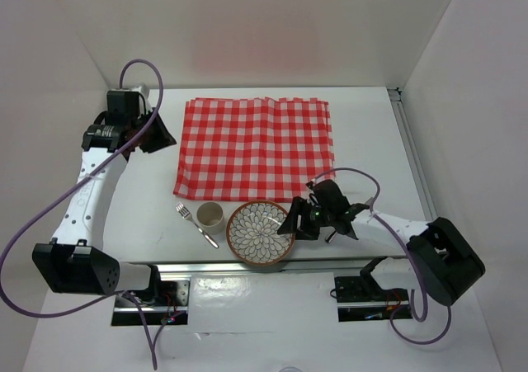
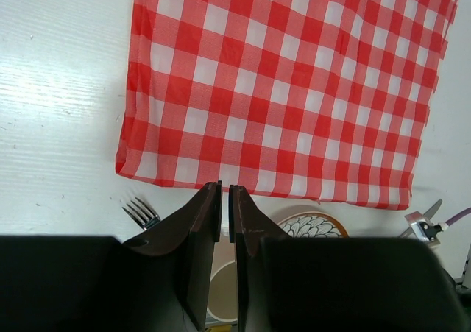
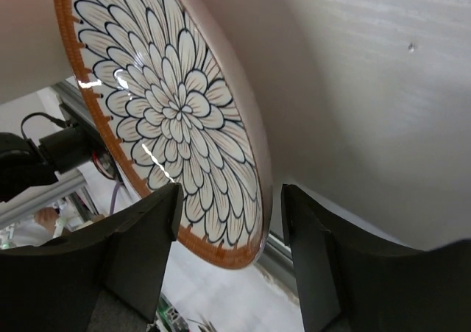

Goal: Set the dinner table for one person

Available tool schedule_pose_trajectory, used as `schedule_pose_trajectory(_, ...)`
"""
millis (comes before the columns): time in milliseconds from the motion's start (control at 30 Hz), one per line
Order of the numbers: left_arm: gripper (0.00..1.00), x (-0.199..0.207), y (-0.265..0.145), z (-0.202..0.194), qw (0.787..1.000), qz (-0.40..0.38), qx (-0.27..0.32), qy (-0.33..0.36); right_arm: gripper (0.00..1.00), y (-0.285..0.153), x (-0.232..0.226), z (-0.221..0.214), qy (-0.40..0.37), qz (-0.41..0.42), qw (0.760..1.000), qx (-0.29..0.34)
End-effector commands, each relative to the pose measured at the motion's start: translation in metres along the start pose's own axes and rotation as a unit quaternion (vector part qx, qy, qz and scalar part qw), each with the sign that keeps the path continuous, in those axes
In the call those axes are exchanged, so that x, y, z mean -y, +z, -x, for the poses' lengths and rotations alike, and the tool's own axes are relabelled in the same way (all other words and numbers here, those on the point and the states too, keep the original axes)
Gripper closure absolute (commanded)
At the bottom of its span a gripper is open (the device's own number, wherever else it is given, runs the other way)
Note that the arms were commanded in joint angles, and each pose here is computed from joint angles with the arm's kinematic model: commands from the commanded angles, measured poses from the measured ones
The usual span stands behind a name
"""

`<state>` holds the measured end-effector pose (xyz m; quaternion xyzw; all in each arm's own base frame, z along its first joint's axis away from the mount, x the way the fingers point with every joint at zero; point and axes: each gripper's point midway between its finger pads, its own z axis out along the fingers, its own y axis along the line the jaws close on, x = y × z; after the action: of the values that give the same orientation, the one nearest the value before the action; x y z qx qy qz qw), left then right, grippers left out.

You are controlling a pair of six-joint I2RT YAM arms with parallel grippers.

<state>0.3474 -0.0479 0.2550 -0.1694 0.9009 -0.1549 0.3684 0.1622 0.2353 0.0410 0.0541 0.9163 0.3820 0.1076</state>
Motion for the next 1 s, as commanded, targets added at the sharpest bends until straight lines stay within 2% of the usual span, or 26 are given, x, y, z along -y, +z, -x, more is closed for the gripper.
schedule_pose_trajectory(0,0.72,0.006,-0.01,0.006,1.0,-0.015,0.017,0.015,0.35,0.01,-0.02,0.018,-0.015,0.048,0.998,0.04)
schedule_pose_trajectory(200,0.72,0.008,-0.004,0.002,1.0,-0.024,0.002,0.014,0.54,0.024,-0.01,0.017,-0.005,0.013,0.999,0.03)
schedule_pose_trajectory(233,0.72,0.01,-0.006,0.005,1.0,-0.026,0.006,0.014,0.62,0.025,-0.006,0.018,-0.002,0.004,0.999,0.033)
schedule_pose_trajectory(333,0.72,0.009,-0.005,0.006,1.0,-0.022,0.008,0.014,0.78,0.021,-0.001,0.02,0.001,-0.014,0.999,0.045)
schedule_pose_trajectory(367,0.72,0.009,-0.005,0.006,1.0,-0.022,0.008,0.014,0.88,0.019,0.001,0.02,0.002,-0.019,0.999,0.047)
schedule_pose_trajectory(467,0.72,0.009,-0.006,0.011,1.0,-0.019,0.014,0.015,1.0,0.008,-0.002,0.022,-0.007,-0.03,0.998,0.055)
schedule_pose_trajectory(767,0.72,0.022,-0.012,0.018,0.999,-0.044,0.015,0.017,1.0,-0.06,-0.029,0.051,-0.062,-0.052,0.993,0.081)
schedule_pose_trajectory(867,0.72,0.026,-0.014,0.025,0.999,-0.046,0.019,0.018,1.0,-0.092,-0.05,0.079,-0.089,-0.045,0.988,0.116)
schedule_pose_trajectory(900,0.72,0.025,-0.014,0.023,0.999,-0.044,0.015,0.017,1.0,-0.111,-0.068,0.101,-0.095,-0.034,0.983,0.15)
schedule_pose_trajectory(967,0.72,0.027,-0.013,0.025,0.999,-0.049,0.013,0.018,1.0,-0.123,-0.078,0.121,-0.095,-0.031,0.981,0.165)
